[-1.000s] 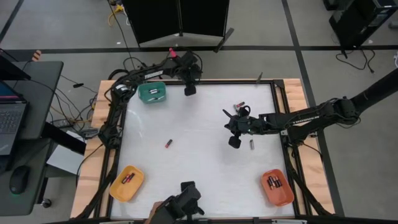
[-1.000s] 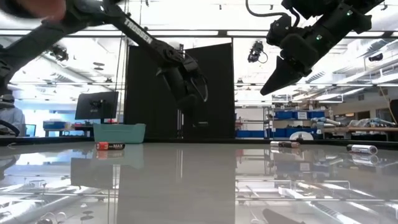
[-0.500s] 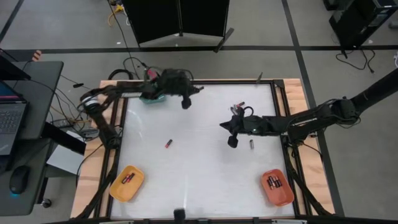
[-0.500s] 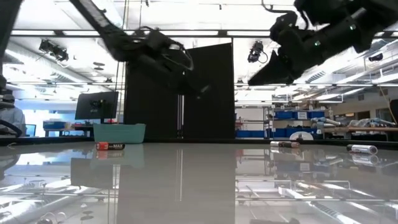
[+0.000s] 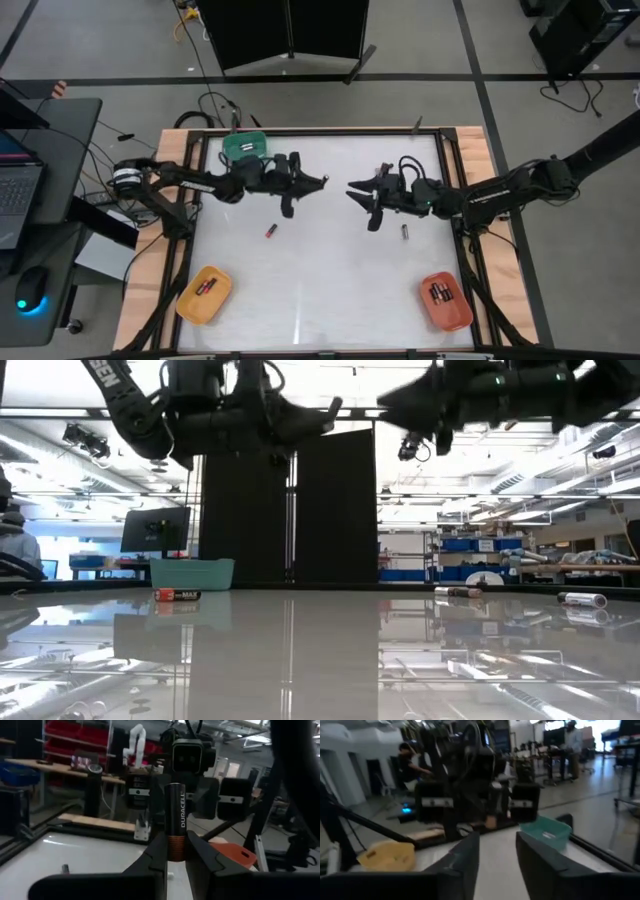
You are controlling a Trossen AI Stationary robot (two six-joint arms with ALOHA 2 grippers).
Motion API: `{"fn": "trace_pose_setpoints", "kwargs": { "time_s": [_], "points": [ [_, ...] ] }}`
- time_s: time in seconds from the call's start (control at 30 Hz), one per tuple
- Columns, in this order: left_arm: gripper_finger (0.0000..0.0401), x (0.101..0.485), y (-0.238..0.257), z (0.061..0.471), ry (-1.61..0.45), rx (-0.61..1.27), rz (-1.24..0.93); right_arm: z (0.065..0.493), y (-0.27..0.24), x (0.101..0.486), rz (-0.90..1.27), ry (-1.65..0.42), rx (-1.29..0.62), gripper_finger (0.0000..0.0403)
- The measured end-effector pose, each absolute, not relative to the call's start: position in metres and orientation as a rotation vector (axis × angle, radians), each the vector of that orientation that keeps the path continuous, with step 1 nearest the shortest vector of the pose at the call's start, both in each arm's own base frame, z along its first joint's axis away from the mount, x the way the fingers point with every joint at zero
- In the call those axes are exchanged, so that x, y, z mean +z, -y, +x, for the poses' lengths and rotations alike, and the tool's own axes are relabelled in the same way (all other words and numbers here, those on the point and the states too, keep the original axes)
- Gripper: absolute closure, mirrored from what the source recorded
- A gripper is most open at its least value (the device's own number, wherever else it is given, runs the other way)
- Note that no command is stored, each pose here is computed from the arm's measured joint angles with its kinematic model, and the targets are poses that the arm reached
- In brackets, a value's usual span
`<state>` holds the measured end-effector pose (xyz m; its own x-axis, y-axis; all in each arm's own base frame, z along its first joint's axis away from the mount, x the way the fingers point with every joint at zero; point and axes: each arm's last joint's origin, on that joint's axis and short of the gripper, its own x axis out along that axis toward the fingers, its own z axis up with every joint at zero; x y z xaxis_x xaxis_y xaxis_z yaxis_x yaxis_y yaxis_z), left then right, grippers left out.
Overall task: Sort batteries
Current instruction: Put the top left gold battery into the orange bin
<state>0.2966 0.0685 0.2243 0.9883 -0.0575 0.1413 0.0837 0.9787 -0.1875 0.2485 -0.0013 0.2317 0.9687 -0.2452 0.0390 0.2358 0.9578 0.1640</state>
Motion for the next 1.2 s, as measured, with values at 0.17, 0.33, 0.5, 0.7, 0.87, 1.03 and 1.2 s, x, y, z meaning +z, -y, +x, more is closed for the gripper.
{"fn": "trace_pose_setpoints", "kwargs": {
  "time_s": [0.17,0.33,0.5,0.7,0.87,1.03,1.2],
  "points": [
    [0.0354,0.238,-0.051,0.306,0.19,-0.085,-0.141,0.256,-0.001,0.251,0.159,0.115,-0.19,0.0217],
    [0.0354,0.25,-0.047,0.313,0.226,-0.102,-0.12,0.259,-0.006,0.264,0.125,0.149,-0.16,0.0195],
    [0.0354,0.256,-0.041,0.32,0.204,-0.134,-0.093,0.261,-0.006,0.271,0.118,0.169,-0.159,0.0194],
    [0.0354,0.261,-0.037,0.332,0.202,-0.147,-0.067,0.261,-0.006,0.273,0.095,0.182,-0.153,0.0196],
    [0.0354,0.258,-0.039,0.347,0.189,-0.148,-0.071,0.261,-0.007,0.273,0.086,0.181,-0.125,0.0197],
    [0.0354,0.259,-0.04,0.354,0.197,-0.158,-0.065,0.261,-0.007,0.272,0.074,0.179,-0.126,0.0218],
    [0.0354,0.26,-0.04,0.355,0.204,-0.16,-0.063,0.261,-0.007,0.272,0.059,0.178,-0.128,0.0284]
  ]
}}
